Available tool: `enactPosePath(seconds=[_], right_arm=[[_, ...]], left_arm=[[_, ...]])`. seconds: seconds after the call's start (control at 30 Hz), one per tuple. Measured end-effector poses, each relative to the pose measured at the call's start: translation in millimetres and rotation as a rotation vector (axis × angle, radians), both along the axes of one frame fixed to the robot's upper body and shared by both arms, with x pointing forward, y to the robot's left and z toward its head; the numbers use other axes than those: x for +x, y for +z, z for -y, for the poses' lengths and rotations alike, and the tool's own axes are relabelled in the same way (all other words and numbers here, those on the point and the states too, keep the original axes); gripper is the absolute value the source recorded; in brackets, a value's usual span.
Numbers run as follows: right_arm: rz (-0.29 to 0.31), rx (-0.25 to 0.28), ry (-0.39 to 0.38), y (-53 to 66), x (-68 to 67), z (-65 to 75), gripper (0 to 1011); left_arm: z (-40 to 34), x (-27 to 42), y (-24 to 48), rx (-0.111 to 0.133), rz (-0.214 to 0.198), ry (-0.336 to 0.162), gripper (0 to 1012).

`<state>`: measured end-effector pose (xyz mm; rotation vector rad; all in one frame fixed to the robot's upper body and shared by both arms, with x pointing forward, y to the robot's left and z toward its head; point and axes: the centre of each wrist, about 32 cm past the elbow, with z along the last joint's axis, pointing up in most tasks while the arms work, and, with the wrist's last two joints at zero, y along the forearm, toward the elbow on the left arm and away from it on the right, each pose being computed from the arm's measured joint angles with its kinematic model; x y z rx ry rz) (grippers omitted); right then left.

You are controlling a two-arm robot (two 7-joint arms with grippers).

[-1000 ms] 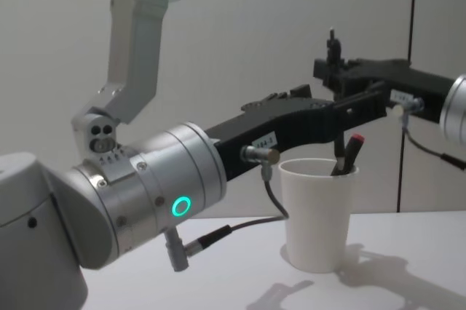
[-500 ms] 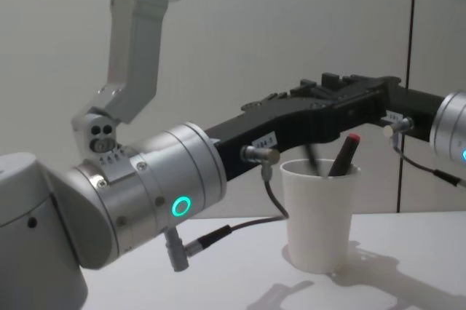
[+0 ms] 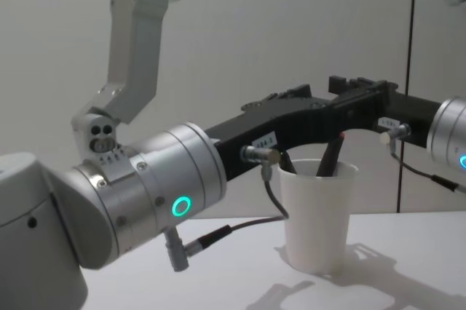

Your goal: Place the pen into the pen holder.

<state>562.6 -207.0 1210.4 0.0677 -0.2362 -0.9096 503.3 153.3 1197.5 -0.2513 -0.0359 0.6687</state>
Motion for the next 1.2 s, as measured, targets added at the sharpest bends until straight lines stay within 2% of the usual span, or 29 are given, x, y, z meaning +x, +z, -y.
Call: enactPosePath(seconds=[0.23, 0.67, 1.2], right_arm=[[0.007, 0.002, -0.007, 2.8, -1.8, 2.3, 1002], [0.024, 0.006, -0.062, 11.1, -11.1, 15.4, 1002], [0.033, 0.011, -0.174, 19.8, -35.7, 41.1, 1002]], left_arm=[[0.0, 0.0, 0.0, 0.000, 0.000, 0.000, 1001], [0.0, 0.0, 0.0, 0.000, 0.000, 0.000, 1001], [0.0, 0.0, 0.0, 0.000, 0.000, 0.000, 1001]])
